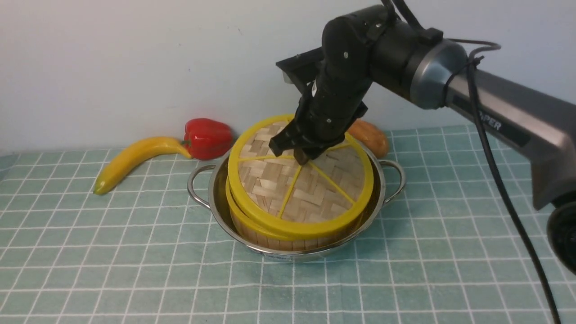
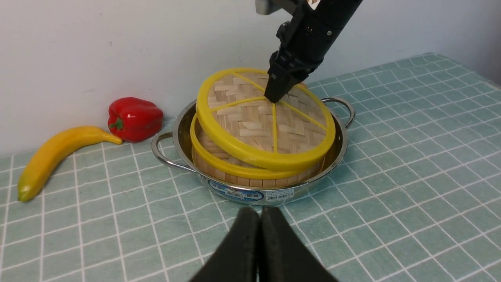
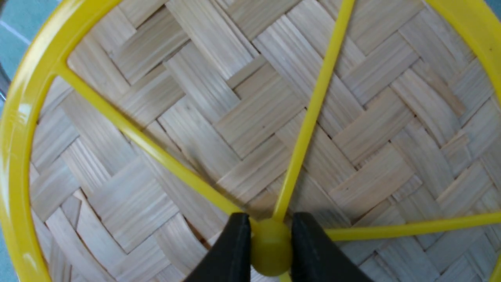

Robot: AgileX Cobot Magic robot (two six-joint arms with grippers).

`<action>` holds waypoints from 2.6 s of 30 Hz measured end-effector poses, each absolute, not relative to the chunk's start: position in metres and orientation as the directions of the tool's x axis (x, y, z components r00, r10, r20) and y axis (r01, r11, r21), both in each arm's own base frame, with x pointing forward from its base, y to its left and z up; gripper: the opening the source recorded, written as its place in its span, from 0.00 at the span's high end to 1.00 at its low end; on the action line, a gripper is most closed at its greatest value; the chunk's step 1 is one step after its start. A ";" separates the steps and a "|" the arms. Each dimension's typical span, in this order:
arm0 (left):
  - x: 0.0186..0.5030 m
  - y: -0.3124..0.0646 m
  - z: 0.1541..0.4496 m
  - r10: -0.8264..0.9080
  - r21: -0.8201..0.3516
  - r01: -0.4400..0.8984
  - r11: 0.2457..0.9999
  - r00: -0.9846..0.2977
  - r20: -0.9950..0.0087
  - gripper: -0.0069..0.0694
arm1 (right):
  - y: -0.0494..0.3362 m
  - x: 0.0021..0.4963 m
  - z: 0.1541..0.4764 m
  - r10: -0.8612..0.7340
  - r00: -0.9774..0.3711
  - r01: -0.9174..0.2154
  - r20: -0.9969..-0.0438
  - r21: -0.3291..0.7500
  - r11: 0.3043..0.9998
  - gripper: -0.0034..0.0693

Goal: Place the steamer in the pot on the blue tablecloth, and put the lid on the steamer.
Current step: 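Place the bamboo steamer lid onto the steamer basket in the pot with the right gripper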

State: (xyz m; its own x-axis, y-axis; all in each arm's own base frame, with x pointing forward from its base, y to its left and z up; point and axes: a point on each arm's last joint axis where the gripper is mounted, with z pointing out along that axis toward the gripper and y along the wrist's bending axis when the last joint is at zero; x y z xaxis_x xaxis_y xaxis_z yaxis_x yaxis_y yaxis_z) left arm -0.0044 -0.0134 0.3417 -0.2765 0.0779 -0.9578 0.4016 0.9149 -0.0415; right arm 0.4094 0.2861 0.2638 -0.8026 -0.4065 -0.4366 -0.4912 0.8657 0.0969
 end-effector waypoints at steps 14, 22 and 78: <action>-0.004 -0.013 0.342 0.078 -0.042 0.402 0.915 -0.277 -0.958 0.91 | 0.290 0.415 0.250 -0.426 -0.792 -0.508 -0.436 0.087 0.857 0.75; -0.004 -0.013 0.342 0.078 -0.042 0.402 0.915 -0.277 -0.958 0.91 | 0.291 0.416 0.251 -0.431 -0.781 -0.520 -0.452 0.087 0.850 0.75; -0.003 -0.012 0.343 0.088 -0.020 0.387 0.922 -0.259 -0.962 0.82 | 0.288 0.405 0.297 -0.416 -0.725 -0.557 -0.549 0.112 0.823 0.26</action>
